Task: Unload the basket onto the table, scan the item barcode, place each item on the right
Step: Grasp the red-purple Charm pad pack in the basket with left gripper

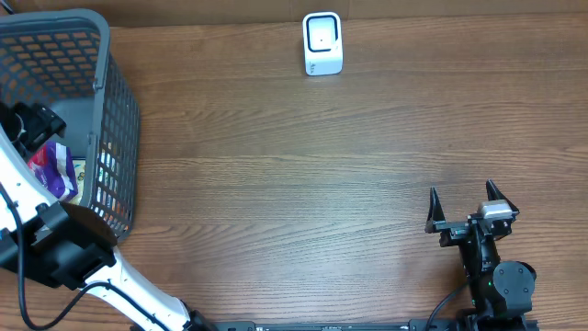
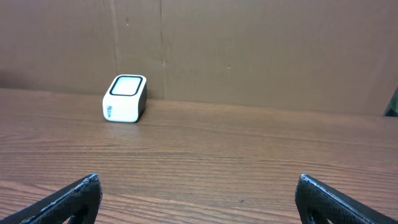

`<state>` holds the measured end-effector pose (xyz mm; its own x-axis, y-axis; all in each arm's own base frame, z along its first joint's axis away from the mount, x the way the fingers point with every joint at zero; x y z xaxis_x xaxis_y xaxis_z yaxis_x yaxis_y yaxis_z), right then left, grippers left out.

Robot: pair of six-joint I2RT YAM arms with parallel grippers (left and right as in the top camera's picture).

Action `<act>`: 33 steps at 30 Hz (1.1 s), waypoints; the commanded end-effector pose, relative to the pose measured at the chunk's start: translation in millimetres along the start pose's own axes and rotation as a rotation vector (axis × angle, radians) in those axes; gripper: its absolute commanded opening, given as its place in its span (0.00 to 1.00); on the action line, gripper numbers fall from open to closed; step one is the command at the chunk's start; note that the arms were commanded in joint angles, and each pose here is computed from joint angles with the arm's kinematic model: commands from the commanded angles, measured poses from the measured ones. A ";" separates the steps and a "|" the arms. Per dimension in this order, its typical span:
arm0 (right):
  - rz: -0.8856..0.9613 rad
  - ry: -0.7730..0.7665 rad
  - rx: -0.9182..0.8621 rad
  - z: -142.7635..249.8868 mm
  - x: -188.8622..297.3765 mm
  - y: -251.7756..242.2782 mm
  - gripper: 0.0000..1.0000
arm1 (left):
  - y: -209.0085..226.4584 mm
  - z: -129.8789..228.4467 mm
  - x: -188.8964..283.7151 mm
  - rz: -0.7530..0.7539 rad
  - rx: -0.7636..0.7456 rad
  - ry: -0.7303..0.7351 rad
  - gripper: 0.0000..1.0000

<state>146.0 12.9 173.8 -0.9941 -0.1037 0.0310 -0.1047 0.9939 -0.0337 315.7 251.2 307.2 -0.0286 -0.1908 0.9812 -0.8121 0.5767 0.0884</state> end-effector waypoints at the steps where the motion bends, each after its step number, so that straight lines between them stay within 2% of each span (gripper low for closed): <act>1: 0.001 -0.008 0.001 1.5 0.1 0.4 1.00 | -3.0 -2.0 -27.8 -0.048 -0.016 0.060 1.00; 6: 0.001 -0.008 0.001 1.5 0.1 0.4 1.00 | -7.1 -2.1 -63.8 -0.075 -0.025 0.111 1.00; 17: 0.001 -0.008 0.001 1.5 0.1 0.4 1.00 | -6.4 3.8 -118.2 -0.160 -0.039 0.121 1.00; 21: 0.001 -0.008 0.001 1.5 0.1 0.4 1.00 | -7.9 6.9 -133.3 -0.159 -0.044 0.122 0.89; 24: 0.001 -0.008 0.001 1.5 0.1 0.4 1.00 | -8.1 9.0 -139.7 -0.159 -0.063 0.127 0.70; 25: 0.001 -0.008 0.001 1.5 0.1 0.4 1.00 | -8.1 9.3 -140.3 -0.160 -0.071 0.129 0.59; 28: 0.001 -0.008 0.001 1.5 0.1 0.4 1.00 | -7.4 9.4 -140.2 -0.168 -0.083 0.129 0.04; 33: 0.001 -0.008 0.001 1.5 0.1 0.4 1.00 | -6.3 7.5 -131.1 -0.174 -0.086 0.129 0.04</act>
<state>146.0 12.9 173.8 -0.9941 -0.1037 0.0310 -0.1047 0.9939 -0.0341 317.8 272.3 186.4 0.1986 -0.2743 0.9409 -0.7489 0.5768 0.3263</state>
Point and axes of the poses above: each gripper's point midway between its finger pads, its own x axis back along the fingers, its own y axis along the line the jaws close on, z = x × y, the point moved 10 cm from there along x, back along the fingers
